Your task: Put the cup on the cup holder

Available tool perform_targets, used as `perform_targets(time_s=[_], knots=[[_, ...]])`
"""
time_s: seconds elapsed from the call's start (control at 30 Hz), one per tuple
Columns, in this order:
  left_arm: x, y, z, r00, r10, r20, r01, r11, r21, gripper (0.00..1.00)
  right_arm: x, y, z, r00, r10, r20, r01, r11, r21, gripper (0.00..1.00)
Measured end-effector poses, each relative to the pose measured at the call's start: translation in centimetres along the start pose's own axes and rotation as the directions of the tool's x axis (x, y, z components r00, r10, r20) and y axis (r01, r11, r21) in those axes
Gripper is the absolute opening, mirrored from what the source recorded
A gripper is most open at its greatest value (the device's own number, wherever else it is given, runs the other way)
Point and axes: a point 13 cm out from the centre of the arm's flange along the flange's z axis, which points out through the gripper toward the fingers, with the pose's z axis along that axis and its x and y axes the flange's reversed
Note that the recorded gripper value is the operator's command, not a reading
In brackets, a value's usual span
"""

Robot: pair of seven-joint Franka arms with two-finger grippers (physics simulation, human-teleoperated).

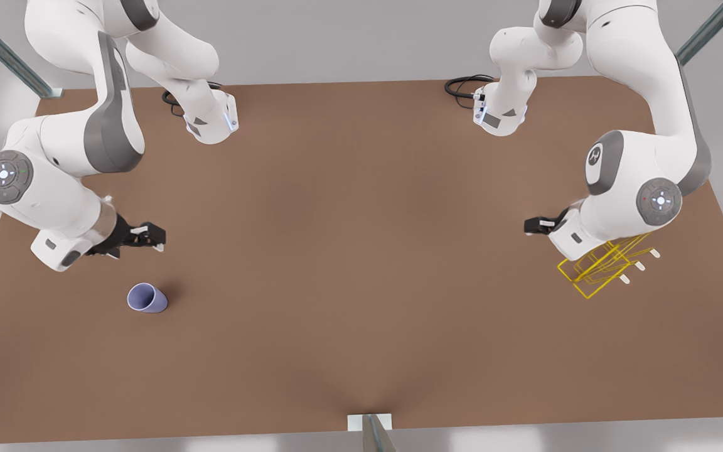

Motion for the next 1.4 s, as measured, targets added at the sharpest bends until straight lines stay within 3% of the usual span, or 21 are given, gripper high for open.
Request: perform_targets(time_s=[0.13, 0.23, 0.5, 0.73, 0.9, 1.4], knots=[[-2.3, -0.1, -1.4, 0.996, 0.005, 0.085, -0.004, 1.0, -0.018, 1.0, -1.6, 0.1, -0.5, 0.998, -0.001, 0.067, 0.001, 1.0, 0.0, 1.0], [-3.8, 1.0, 1.4, 0.998, -0.001, 0.056, 0.004, 0.999, -0.053, 1.0, -2.3, 0.8, 0.0, 0.996, -0.014, 0.083, 0.014, 1.0, 0.002, 1.0], [-5.2, 2.8, 4.8, 1.0, -0.006, 0.021, 0.008, 0.993, -0.12, 1.0, -3.4, 0.5, 11.3, 0.998, -0.015, -0.063, 0.013, 0.999, -0.034, 1.0], [-5.2, 2.8, 5.1, 1.0, -0.011, 0.018, 0.013, 0.992, -0.126, 1.0, -2.9, -2.6, 14.8, 0.994, 0.014, -0.104, -0.016, 1.0, -0.012, 1.0], [-5.2, 3.0, 5.3, 1.0, -0.018, 0.016, 0.02, 0.992, -0.127, 1.0, -1.0, -10.0, 18.4, 0.989, 0.093, -0.115, -0.096, 0.995, -0.022, 1.0], [-5.4, 3.4, 7.5, 0.999, -0.029, -0.019, 0.027, 0.991, -0.134, 1.0, -0.7, -11.0, 25.9, 0.998, -0.019, -0.053, 0.021, 0.999, 0.034, 1.0]])
